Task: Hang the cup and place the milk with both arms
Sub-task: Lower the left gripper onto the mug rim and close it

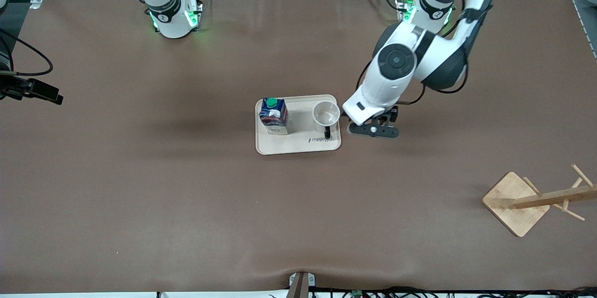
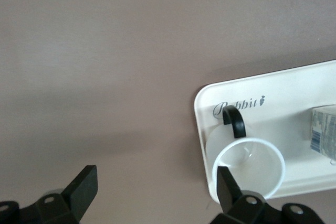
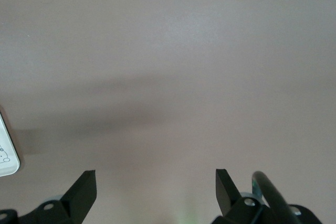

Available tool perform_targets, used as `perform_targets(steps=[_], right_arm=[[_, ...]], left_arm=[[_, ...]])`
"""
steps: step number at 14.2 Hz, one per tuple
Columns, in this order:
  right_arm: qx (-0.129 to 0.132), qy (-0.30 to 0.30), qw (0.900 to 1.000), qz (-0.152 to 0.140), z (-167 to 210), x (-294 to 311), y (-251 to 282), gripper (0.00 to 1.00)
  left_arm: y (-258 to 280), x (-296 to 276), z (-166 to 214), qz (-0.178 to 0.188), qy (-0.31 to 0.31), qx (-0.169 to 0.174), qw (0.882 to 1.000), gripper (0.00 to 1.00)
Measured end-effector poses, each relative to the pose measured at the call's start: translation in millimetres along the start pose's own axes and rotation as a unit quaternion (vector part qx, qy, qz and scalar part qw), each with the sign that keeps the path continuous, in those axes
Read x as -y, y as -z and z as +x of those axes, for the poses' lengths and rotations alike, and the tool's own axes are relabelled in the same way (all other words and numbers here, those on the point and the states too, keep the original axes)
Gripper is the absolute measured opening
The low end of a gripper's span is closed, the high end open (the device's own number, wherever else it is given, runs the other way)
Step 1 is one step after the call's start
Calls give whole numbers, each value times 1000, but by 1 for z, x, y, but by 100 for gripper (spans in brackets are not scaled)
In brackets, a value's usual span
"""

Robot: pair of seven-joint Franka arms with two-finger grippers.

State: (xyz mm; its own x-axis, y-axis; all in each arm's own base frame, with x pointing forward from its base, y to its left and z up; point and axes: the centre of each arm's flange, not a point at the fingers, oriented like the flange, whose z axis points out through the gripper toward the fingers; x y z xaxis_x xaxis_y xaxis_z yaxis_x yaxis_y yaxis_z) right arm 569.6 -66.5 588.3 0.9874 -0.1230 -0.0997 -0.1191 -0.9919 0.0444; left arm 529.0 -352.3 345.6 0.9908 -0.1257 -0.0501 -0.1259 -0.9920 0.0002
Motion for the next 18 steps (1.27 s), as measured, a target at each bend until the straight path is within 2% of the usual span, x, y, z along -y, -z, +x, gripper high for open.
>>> perform_targets(steps=[5, 11, 12, 18], right_arm=[[-1, 0, 1000, 0, 0, 0, 1, 100], [0, 0, 1000, 0, 1, 0, 0, 100], [0, 0, 1000, 0, 1, 0, 0, 100], [10, 0, 1000, 0, 5, 1, -10, 100]], left_arm=[[-73, -42, -9, -3, 31, 4, 1000, 98], [-106, -57, -38, -1, 55, 12, 998, 88], [-110, -59, -42, 0, 66, 14, 998, 80], [-114, -65, -48, 1, 79, 15, 997, 16]])
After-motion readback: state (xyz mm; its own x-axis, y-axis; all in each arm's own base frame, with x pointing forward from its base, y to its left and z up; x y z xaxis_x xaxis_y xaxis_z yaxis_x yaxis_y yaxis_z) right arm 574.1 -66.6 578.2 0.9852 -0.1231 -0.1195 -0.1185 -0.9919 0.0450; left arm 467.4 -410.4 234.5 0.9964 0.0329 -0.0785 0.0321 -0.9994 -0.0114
